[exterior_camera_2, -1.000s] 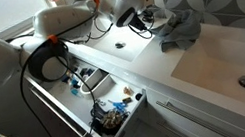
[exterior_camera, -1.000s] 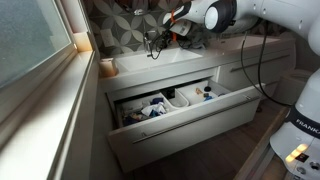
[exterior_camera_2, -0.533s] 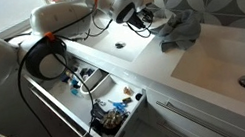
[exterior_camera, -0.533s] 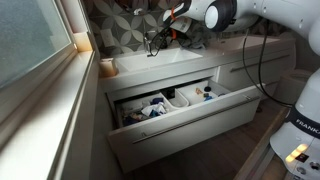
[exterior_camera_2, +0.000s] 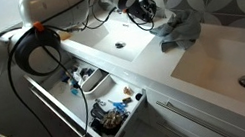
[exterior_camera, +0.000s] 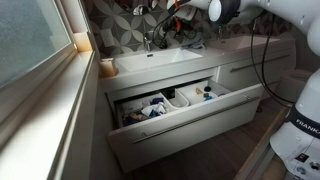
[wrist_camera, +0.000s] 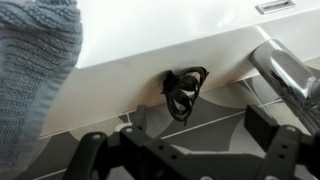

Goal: Put the black object on the top of the sink

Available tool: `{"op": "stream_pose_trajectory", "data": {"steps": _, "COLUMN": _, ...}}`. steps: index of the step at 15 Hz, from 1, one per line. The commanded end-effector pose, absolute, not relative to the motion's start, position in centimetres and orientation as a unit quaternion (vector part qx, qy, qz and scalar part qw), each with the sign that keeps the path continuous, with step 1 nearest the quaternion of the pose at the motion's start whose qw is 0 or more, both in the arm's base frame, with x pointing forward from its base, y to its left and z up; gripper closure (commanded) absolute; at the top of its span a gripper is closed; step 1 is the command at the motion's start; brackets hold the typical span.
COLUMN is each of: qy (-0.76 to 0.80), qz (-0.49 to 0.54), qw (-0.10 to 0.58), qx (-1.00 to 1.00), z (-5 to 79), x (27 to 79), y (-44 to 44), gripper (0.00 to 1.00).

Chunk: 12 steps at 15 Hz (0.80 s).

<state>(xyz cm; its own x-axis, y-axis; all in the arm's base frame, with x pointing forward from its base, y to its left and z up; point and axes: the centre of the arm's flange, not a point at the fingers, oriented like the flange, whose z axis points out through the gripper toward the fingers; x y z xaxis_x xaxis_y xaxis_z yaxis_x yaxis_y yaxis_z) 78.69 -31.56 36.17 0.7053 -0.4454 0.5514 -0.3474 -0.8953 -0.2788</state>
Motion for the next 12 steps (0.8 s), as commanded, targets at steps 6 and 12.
{"op": "stream_pose_trajectory", "data": {"steps": 6, "qy": 0.127, "qz": -0.12, "qw": 0.036, "qx": -0.984, "z": 43.8, "x": 71.9, "y": -31.9, "gripper": 0.0}}
{"op": "stream_pose_trajectory", "data": {"steps": 12, "qy": 0.052, "qz": -0.053, "qw": -0.016, "qx": -0.997, "z": 46.9, "x": 70.5, "y": -28.1, "gripper": 0.0}}
